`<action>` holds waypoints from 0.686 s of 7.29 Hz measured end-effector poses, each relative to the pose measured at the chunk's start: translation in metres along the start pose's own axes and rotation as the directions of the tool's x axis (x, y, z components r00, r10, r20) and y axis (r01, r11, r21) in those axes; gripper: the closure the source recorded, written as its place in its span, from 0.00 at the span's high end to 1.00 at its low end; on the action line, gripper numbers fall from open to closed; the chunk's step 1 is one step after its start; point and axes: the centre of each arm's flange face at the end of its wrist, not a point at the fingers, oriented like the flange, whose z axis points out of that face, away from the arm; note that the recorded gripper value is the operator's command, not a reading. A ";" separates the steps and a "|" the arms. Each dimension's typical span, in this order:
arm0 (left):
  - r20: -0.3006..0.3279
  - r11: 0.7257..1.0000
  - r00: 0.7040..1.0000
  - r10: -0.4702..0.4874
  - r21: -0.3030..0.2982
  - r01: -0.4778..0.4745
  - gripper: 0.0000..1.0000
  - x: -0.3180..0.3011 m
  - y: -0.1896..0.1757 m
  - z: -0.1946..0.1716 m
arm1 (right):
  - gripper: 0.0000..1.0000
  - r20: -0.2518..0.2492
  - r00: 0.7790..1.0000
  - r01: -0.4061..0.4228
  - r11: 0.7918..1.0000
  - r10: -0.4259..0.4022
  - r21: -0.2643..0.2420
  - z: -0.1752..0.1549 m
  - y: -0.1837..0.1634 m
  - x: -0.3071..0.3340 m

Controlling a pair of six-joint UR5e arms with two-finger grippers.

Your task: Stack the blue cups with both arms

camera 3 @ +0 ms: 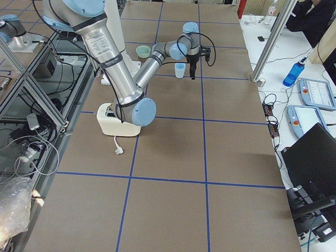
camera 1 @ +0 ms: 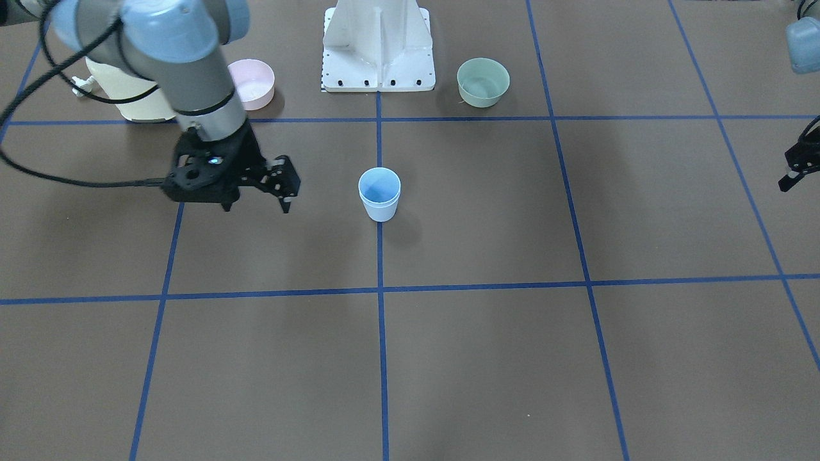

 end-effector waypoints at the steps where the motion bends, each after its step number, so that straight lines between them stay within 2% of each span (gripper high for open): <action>1: 0.000 1.000 1.000 -0.004 -0.006 0.004 0.98 -0.005 0.007 0.001 | 1.00 -0.027 0.998 0.048 0.999 -0.049 -0.014 -0.010 -0.032 0.071; 3: 0.000 1.000 1.000 -0.023 -0.005 0.023 0.98 -0.016 0.015 -0.003 | 1.00 -0.052 0.994 0.097 0.994 -0.100 -0.054 -0.026 -0.070 0.199; 5: -0.013 0.999 0.999 -0.052 -0.005 0.052 0.98 -0.030 0.024 -0.008 | 1.00 -0.056 0.989 0.135 0.987 -0.140 -0.091 -0.029 -0.096 0.294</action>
